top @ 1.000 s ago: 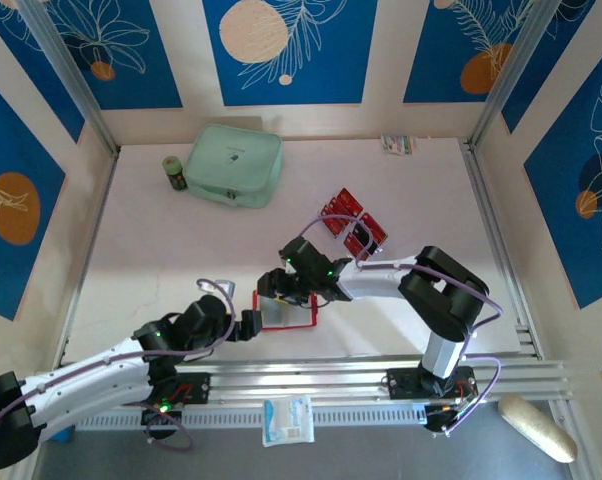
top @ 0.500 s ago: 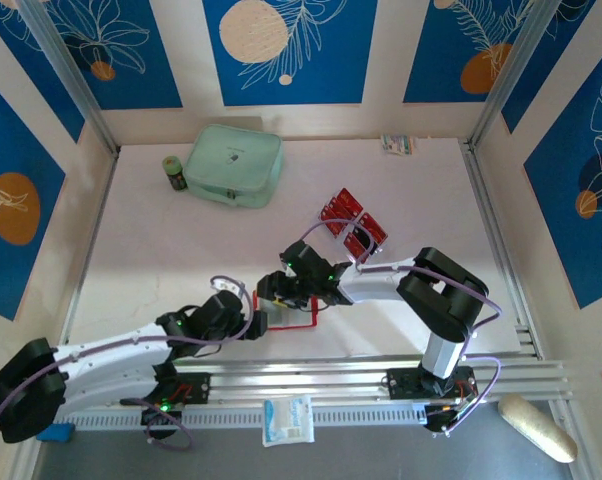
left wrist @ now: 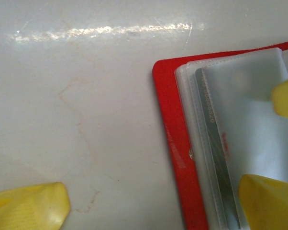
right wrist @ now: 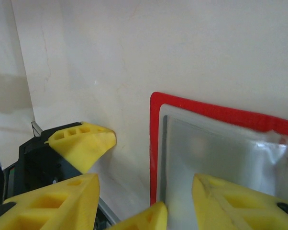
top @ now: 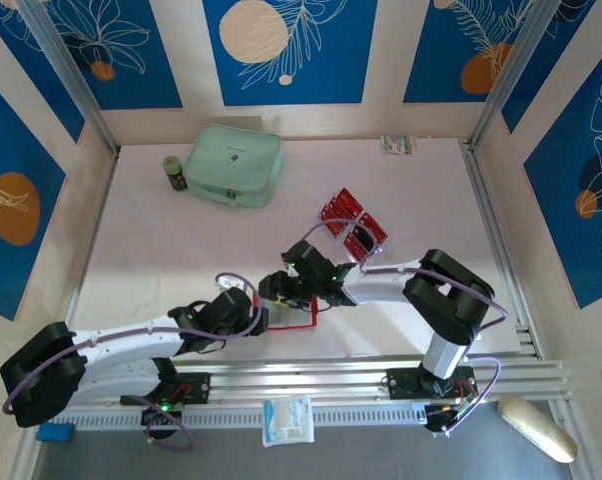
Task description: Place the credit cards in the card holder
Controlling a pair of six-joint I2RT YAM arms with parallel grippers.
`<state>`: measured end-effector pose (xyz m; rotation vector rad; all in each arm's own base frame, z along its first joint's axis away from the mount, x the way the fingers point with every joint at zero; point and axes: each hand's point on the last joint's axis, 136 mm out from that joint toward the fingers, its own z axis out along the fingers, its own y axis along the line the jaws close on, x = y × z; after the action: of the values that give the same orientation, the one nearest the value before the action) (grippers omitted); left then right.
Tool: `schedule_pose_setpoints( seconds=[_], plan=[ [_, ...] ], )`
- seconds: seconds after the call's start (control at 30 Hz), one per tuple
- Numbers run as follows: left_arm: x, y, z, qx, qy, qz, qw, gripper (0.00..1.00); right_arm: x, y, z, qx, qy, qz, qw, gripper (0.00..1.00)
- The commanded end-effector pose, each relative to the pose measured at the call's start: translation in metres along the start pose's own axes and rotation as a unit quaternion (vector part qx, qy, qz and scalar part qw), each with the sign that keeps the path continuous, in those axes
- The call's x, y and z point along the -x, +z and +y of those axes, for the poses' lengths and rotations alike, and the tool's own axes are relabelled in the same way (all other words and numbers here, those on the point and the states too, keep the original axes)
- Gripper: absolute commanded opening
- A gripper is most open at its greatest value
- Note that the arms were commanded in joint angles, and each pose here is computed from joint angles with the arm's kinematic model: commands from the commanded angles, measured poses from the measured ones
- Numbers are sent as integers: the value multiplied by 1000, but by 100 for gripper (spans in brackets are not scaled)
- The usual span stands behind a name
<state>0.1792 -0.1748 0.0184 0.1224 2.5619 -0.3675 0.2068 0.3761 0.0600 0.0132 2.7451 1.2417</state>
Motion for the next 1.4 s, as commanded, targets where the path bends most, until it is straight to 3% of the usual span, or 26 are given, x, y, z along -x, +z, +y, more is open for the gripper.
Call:
schedule_pose_setpoints(
  seconds=[0.0, 0.23, 0.43, 0.53, 1.07, 1.37],
  plan=[
    [-13, 9, 9, 7, -16, 13, 1000, 94, 1, -17, -2, -5, -18, -6, 1000, 54],
    [-15, 6, 15, 11, -23, 7, 1000, 92, -6, -20, -23, -35, -25, 0, 999, 49],
    [-14, 6, 14, 11, -22, 7, 1000, 92, -13, -13, -34, -53, -31, 6, 998, 22],
    [-15, 6, 14, 11, -21, 9, 1000, 92, -15, -8, -36, -56, -34, 12, 998, 13],
    [4, -5, -2, -16, -11, -9, 1000, 97, -19, 14, -37, -65, -36, 34, 997, 8],
    [-7, 6, 3, 0, -7, 9, 1000, 97, -20, 14, -34, -60, -34, 36, 997, 8]
  ],
)
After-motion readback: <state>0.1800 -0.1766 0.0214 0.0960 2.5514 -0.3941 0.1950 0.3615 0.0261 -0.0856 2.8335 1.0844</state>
